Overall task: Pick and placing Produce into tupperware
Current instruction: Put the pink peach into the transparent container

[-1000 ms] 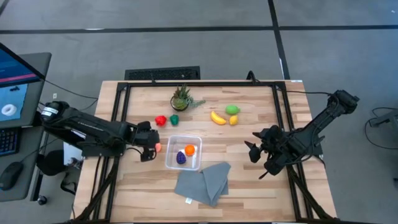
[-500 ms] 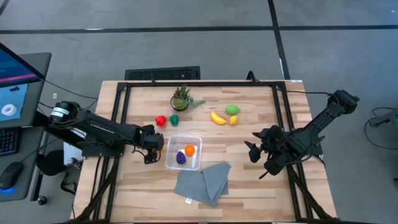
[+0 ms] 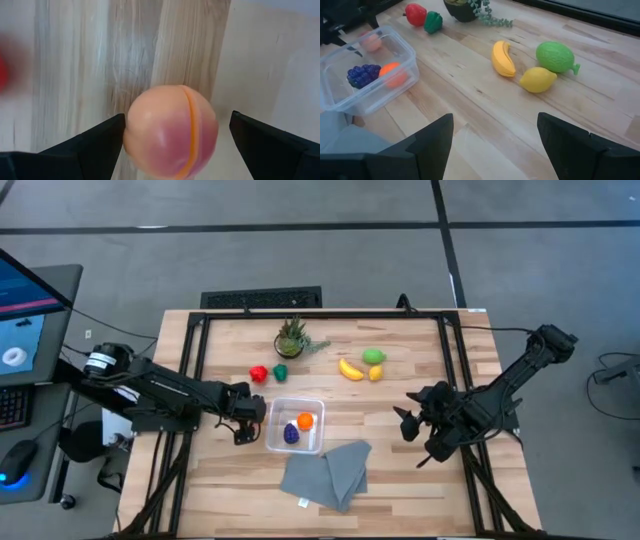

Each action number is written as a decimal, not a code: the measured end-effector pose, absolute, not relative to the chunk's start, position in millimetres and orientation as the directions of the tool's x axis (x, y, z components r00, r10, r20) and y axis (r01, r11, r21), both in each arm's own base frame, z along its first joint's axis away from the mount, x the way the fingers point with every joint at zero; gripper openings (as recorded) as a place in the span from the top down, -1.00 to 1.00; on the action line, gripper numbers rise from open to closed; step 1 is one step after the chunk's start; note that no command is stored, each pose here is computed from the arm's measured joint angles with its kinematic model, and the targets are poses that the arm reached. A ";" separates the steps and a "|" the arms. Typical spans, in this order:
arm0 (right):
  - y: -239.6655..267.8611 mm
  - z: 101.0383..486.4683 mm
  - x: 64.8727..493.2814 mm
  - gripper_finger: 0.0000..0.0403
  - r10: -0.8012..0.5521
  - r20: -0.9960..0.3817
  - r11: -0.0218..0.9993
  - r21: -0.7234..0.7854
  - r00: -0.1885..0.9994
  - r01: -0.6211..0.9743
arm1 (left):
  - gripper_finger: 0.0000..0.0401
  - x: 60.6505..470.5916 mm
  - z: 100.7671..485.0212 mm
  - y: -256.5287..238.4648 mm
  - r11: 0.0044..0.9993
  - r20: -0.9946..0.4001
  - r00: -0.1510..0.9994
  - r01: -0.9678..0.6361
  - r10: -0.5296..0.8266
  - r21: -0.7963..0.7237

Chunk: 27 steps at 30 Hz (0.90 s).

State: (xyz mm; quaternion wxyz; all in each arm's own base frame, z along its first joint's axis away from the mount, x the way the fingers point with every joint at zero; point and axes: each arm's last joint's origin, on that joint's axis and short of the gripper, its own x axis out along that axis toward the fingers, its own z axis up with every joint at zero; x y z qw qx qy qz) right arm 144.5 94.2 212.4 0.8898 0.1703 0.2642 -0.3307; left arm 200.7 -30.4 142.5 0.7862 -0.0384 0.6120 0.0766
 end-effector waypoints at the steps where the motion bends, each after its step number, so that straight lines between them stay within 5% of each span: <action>1: 94.2 212.4 144.5 -0.54 -0.498 -0.583 0.723 0.128 0.642 0.678 | -0.72 200.7 142.4 -30.4 0.985 -0.968 0.239 -0.171 0.074 0.033; 13: 94.3 212.4 144.5 -0.54 -0.498 -0.583 0.723 0.129 0.642 0.678 | -0.19 200.5 142.6 -30.2 0.978 -0.968 0.239 -0.207 0.074 0.024; 27: 94.8 212.5 144.9 -0.40 -0.493 -0.583 0.723 0.138 0.646 0.677 | -0.21 198.6 146.5 -30.0 0.974 -0.965 0.253 -0.224 0.069 0.010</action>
